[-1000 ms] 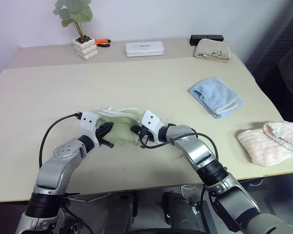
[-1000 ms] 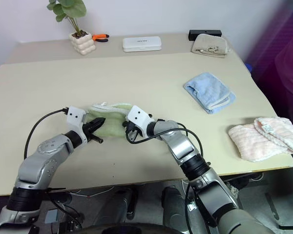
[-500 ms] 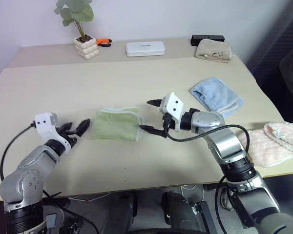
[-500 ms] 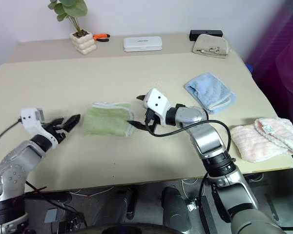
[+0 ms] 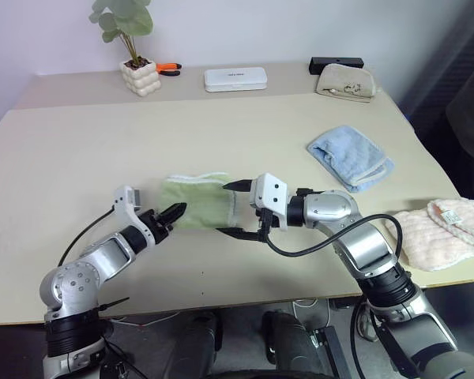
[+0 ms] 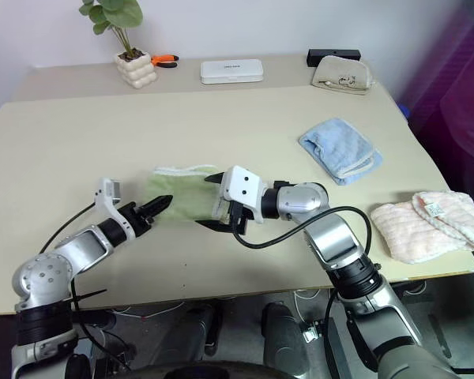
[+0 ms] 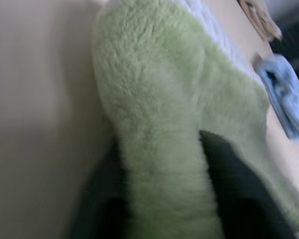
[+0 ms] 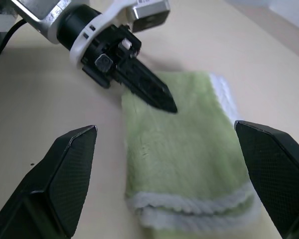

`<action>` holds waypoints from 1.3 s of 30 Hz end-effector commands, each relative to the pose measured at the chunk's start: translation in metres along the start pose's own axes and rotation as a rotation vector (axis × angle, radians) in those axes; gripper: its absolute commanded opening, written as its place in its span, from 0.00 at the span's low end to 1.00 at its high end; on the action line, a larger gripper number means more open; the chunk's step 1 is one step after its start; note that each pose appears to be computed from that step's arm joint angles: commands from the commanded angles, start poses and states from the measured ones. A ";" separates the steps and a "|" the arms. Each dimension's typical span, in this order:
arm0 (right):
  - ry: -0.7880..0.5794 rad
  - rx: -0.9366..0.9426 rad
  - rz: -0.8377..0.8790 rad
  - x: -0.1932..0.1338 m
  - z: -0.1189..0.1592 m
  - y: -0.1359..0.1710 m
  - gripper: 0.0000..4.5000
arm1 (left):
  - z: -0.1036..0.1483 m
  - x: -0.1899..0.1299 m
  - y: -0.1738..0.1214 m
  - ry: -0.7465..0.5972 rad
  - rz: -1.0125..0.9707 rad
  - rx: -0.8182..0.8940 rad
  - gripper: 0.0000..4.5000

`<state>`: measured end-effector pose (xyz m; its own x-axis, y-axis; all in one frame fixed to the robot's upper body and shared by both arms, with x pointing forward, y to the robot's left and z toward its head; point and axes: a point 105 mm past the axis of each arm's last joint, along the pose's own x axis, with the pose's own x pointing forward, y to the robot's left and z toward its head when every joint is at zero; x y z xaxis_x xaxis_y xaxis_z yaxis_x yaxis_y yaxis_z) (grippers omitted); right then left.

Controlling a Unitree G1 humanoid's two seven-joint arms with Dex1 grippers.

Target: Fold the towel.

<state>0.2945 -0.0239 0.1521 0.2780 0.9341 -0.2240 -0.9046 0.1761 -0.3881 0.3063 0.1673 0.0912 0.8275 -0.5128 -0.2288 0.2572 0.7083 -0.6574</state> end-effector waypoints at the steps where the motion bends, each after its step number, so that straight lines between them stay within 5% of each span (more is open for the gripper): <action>1: -0.039 -0.060 -0.013 -0.002 0.015 0.000 1.00 | 0.014 0.001 -0.009 -0.066 -0.034 0.004 0.00; 5: -0.032 -0.070 -0.021 -0.002 0.014 -0.002 1.00 | 0.071 -0.018 0.015 -0.380 0.093 -0.004 0.00; 9: -0.026 -0.081 -0.028 -0.003 0.013 -0.003 1.00 | 0.132 -0.078 0.061 -0.776 0.371 -0.102 0.00; 12: -0.027 -0.086 -0.022 -0.002 0.013 -0.003 1.00 | 0.152 -0.148 0.103 -1.058 0.610 -0.197 0.00; 14: -0.031 -0.089 -0.014 0.000 0.012 -0.002 1.00 | 0.142 -0.179 0.125 -1.160 0.727 -0.311 0.00; 20: -0.034 -0.101 -0.004 0.001 0.010 -0.003 1.00 | 0.095 -0.186 0.143 -1.127 0.832 -0.445 0.00; 23: -0.036 -0.109 0.005 0.002 0.009 -0.003 1.00 | 0.088 -0.182 0.141 -1.087 0.816 -0.444 0.23; 30: -0.035 -0.110 0.011 0.002 0.006 -0.002 1.00 | 0.090 -0.195 0.144 -1.097 0.839 -0.447 0.98; 39: -0.020 -0.112 -0.010 -0.002 0.006 -0.004 1.00 | 0.104 -0.198 0.144 -1.084 0.849 -0.406 0.98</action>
<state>0.2971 -0.0240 0.1487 0.2713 0.9351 -0.2282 -0.8791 0.1441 -0.4544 0.2319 0.4173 0.1004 0.6716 0.7223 -0.1650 -0.5197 0.3005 -0.7998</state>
